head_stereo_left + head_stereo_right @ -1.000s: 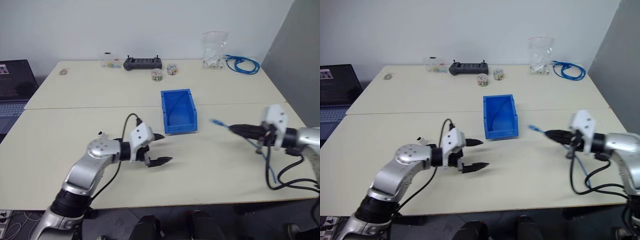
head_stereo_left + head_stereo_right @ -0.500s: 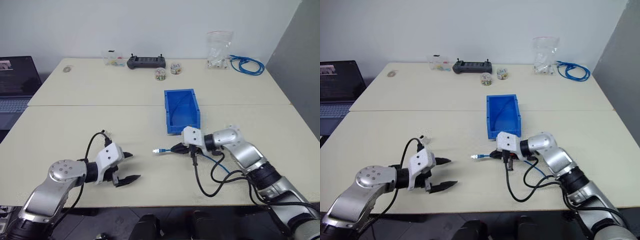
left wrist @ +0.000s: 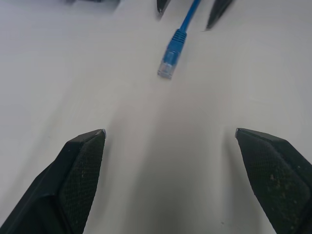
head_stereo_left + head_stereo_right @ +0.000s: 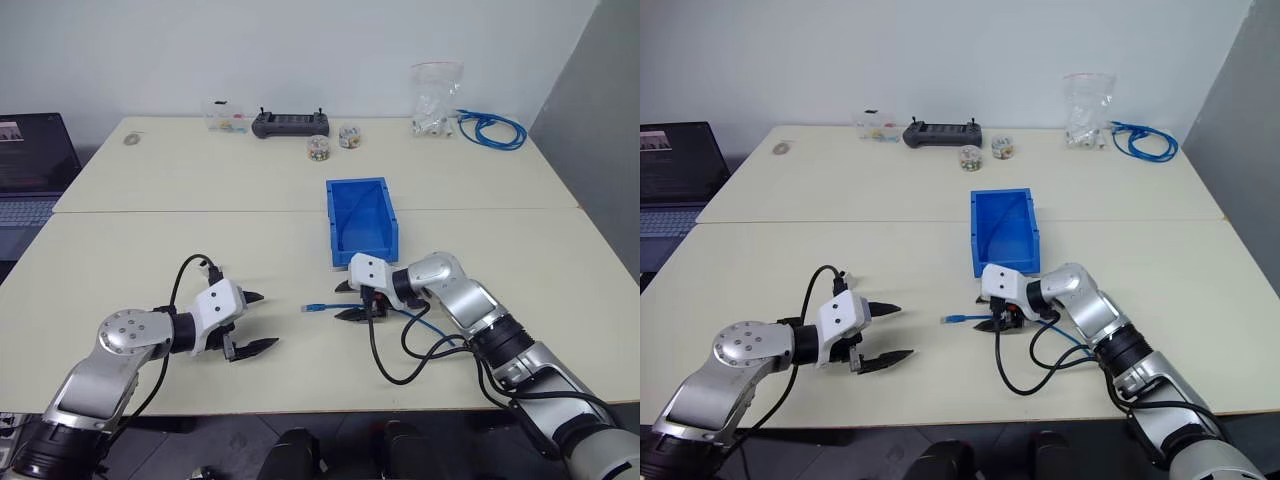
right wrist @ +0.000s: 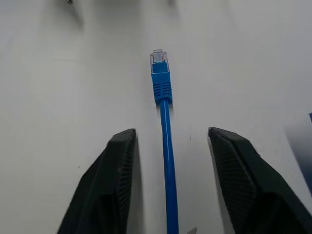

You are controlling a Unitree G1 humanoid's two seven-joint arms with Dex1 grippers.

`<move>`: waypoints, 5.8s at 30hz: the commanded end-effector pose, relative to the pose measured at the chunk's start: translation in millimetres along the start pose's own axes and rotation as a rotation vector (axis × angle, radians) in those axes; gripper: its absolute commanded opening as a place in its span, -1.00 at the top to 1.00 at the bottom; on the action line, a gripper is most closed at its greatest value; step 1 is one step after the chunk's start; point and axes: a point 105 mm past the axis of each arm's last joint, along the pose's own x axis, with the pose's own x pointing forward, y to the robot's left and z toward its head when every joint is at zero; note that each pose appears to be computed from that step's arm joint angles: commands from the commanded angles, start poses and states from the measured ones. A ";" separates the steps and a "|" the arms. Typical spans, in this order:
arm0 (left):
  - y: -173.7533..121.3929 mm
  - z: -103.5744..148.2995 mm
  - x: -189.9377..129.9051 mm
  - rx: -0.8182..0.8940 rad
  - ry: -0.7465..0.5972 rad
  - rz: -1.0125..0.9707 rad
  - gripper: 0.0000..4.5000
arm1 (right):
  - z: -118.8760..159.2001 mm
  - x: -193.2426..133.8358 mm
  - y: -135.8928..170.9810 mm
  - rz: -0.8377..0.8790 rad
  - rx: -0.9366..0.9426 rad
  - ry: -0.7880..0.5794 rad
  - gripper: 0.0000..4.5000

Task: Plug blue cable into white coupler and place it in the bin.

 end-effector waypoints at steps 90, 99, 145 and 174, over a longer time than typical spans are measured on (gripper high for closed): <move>-15.9 147.7 25.1 -0.478 -0.391 -0.641 0.90 | 79.0 -86.1 48.6 -0.072 0.685 -0.784 0.13; -17.4 147.3 25.1 -0.473 -0.388 -0.641 0.90 | 81.4 -85.9 52.7 -0.039 0.683 -0.777 0.94; 67.3 -8.3 29.5 -0.757 -0.031 1.070 -1.00 | 42.6 -83.4 27.5 -0.203 0.618 -0.633 0.94; 72.8 -2.5 21.2 -0.964 0.095 1.567 -1.00 | 35.7 -102.6 16.7 -0.237 0.573 -0.573 0.94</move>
